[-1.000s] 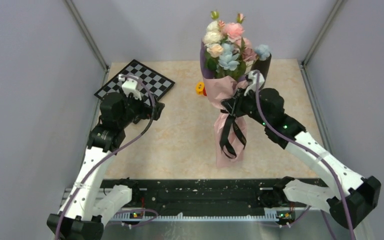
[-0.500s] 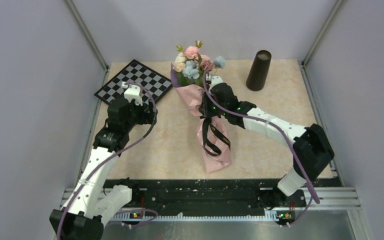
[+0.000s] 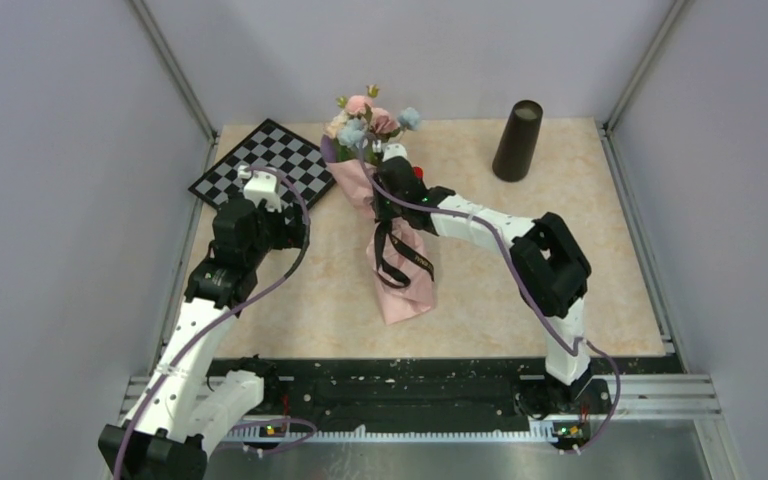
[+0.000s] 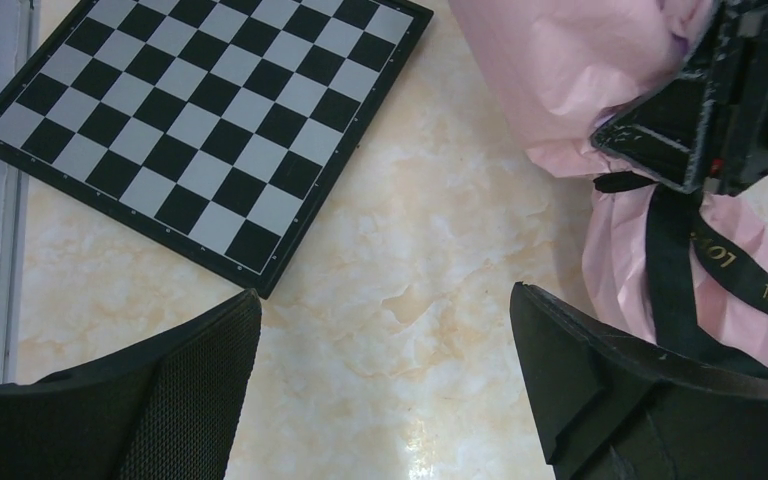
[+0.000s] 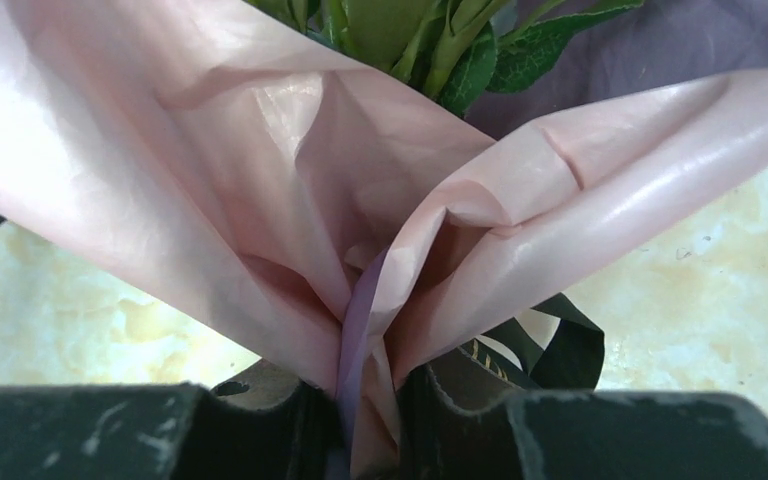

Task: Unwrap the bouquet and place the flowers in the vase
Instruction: Place the fake flower at the center of the board.

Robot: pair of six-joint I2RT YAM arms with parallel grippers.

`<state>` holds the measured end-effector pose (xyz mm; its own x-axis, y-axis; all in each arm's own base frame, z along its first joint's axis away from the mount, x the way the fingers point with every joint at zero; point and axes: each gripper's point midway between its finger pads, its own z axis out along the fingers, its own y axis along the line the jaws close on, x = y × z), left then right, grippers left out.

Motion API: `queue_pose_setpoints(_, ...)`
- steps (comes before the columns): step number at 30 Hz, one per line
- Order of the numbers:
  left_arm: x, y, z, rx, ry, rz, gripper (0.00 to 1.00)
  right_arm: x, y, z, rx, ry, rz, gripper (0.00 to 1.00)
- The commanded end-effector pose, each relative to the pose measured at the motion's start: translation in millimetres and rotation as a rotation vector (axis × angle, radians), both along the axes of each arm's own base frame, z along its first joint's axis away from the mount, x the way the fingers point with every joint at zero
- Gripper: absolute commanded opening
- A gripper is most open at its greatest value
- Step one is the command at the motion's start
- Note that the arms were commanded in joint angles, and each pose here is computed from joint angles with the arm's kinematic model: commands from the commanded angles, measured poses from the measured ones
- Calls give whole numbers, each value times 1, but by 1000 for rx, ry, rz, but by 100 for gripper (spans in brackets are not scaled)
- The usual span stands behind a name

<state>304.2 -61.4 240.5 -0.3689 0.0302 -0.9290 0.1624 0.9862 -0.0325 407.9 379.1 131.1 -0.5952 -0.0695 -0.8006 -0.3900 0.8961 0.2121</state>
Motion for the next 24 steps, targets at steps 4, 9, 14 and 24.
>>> queue_pose_setpoints(4,7,4,2,16,-24,15,97,23,14,-4,-36,-59,-61,0)
queue_pose_setpoints(9,8,3,0,17,-18,13,97,27,10,-18,-67,-60,-85,4)
queue_pose_setpoints(14,8,2,-1,16,-15,10,96,24,7,-26,-80,-53,-82,19)
queue_pose_setpoints(24,8,3,-2,18,-15,10,97,19,12,-16,-43,-57,-50,52)
